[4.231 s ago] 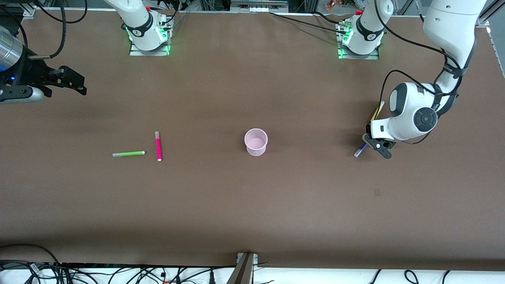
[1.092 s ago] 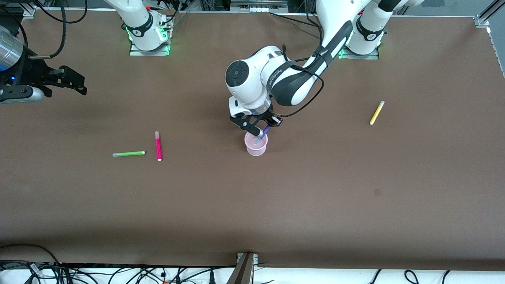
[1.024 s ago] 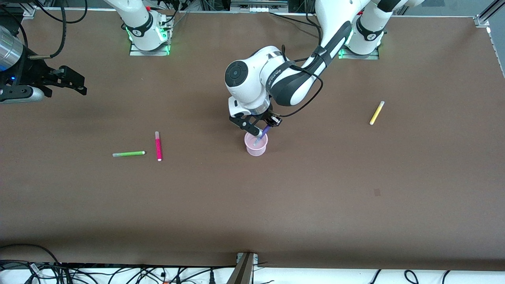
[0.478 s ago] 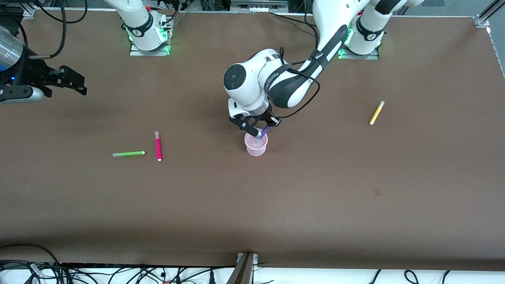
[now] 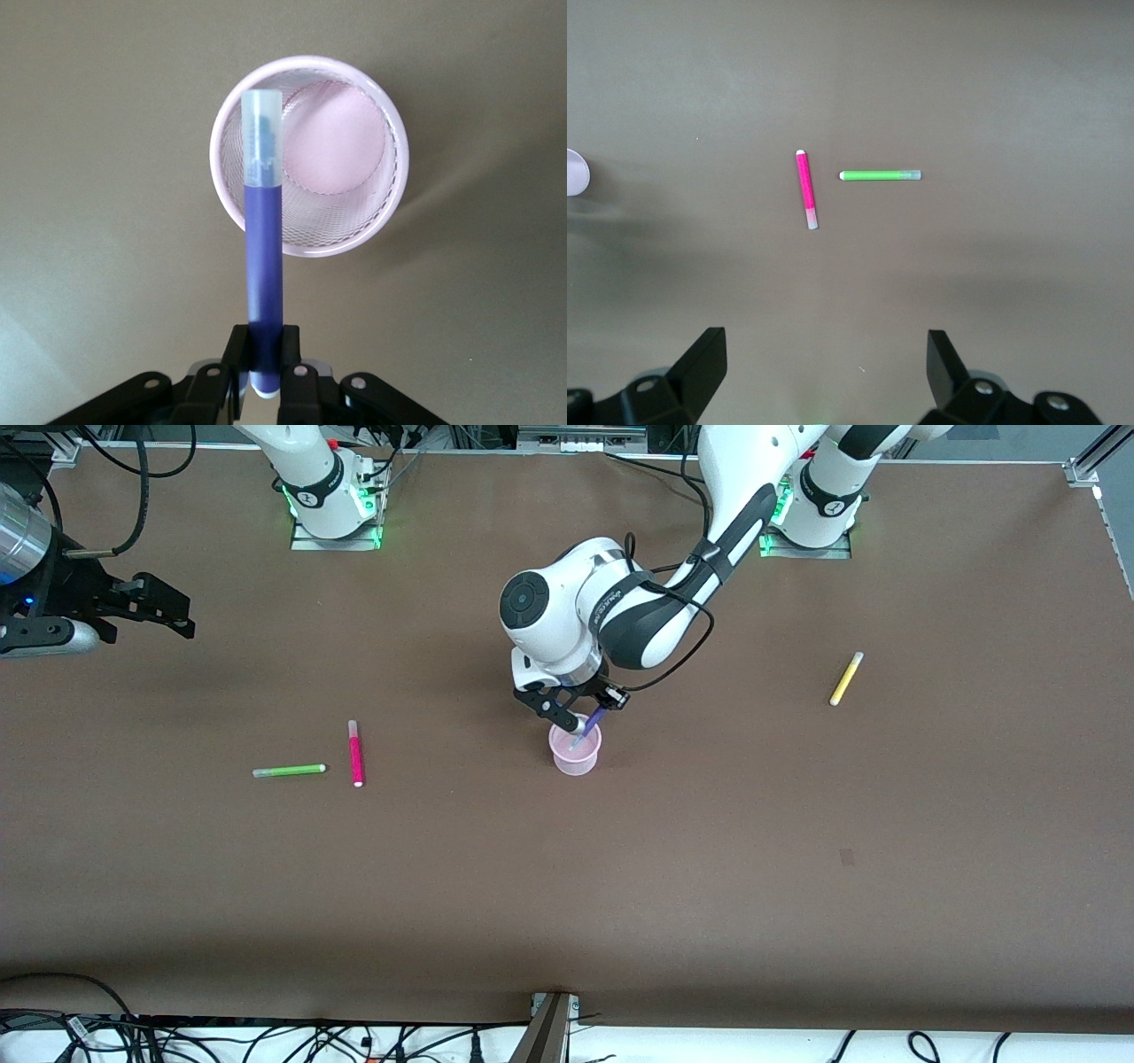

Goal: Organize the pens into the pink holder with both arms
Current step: 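Lower the blue marker into the pink holder and open the left gripper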

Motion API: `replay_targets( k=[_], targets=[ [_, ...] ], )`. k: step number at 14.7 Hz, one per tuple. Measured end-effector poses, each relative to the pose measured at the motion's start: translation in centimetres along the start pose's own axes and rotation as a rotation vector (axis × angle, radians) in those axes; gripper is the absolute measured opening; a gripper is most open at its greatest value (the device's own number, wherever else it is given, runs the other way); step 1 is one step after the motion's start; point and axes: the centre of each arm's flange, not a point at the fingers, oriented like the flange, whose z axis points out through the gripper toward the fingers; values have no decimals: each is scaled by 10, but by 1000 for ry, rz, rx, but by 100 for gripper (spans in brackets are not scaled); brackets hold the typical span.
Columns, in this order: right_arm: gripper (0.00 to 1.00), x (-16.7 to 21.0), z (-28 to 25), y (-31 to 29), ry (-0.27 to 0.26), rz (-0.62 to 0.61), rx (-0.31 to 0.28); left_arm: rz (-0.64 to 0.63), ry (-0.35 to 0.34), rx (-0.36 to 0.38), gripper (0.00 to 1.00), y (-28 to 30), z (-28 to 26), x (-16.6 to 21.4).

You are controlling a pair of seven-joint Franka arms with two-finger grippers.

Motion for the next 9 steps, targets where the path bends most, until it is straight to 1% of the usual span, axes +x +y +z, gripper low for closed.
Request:
replay_targets(
  k=[9],
  targets=[
    [100, 0, 0, 0, 0, 0, 0, -15, 15, 2, 18, -7, -6, 4]
  ],
)
